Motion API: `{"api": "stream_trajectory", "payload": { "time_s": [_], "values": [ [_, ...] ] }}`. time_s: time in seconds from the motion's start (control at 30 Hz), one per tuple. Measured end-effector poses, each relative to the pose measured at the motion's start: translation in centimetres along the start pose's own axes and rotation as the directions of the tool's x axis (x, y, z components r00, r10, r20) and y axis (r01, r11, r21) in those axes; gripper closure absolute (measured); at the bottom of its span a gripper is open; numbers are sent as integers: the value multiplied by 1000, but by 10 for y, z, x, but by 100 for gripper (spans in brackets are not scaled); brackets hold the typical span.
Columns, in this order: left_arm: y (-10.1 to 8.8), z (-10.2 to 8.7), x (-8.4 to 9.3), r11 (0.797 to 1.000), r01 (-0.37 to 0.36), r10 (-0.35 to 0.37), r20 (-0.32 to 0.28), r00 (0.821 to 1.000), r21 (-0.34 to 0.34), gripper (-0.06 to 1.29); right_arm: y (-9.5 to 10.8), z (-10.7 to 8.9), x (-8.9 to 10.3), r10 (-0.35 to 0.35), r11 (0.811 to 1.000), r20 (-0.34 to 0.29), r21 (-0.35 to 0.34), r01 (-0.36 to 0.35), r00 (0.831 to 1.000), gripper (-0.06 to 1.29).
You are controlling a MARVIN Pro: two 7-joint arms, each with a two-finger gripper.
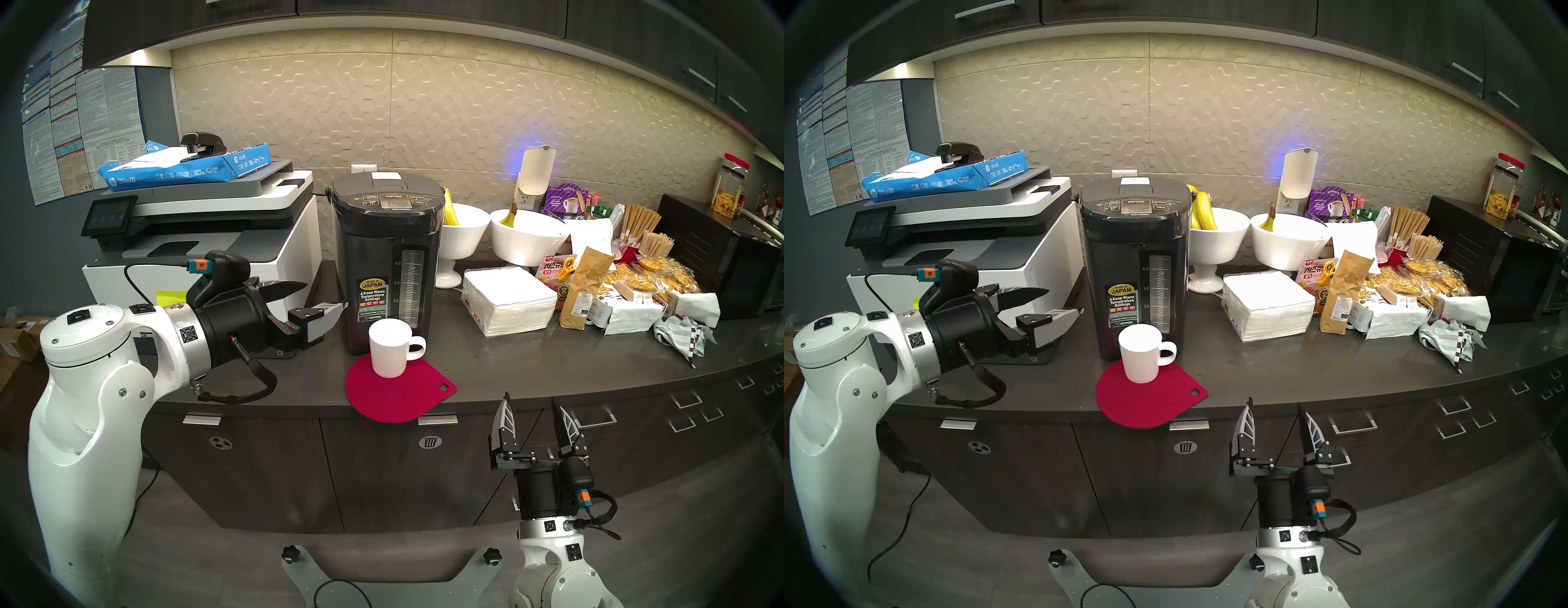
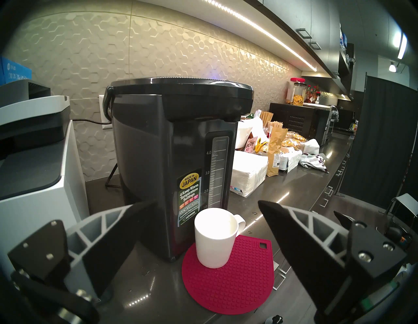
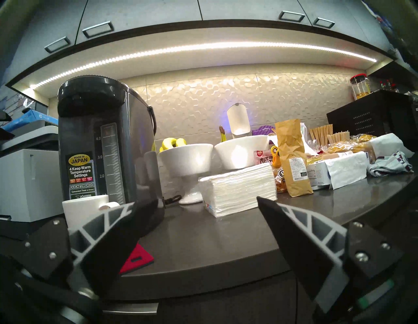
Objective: Press the water dispenser button and fill the cup
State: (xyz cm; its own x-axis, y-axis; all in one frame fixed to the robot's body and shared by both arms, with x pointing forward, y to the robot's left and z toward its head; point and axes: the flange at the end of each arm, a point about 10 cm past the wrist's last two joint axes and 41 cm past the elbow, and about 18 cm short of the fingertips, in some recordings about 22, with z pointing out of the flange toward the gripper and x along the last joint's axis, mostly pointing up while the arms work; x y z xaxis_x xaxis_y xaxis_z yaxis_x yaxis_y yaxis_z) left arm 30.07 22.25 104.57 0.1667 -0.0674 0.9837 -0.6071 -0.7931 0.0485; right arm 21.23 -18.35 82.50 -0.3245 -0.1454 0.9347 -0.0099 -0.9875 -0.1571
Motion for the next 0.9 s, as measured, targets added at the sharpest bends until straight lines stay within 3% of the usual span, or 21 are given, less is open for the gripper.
{"api": "stream_trajectory", "payload": {
  "time_s": [0.27,0.67,0.9],
  "values": [
    [0,0,0,1000,0,0,0,1000,0,-3,0,-6,-8,23,1000,-79,-12,-24,997,-1],
    [0,0,0,1000,0,0,0,1000,0,-3,0,-11,-16,44,999,-203,-19,-49,978,-1],
    [0,0,0,1000,0,0,0,1000,0,-3,0,-10,-19,46,998,-228,-36,-56,972,-1]
  ]
}}
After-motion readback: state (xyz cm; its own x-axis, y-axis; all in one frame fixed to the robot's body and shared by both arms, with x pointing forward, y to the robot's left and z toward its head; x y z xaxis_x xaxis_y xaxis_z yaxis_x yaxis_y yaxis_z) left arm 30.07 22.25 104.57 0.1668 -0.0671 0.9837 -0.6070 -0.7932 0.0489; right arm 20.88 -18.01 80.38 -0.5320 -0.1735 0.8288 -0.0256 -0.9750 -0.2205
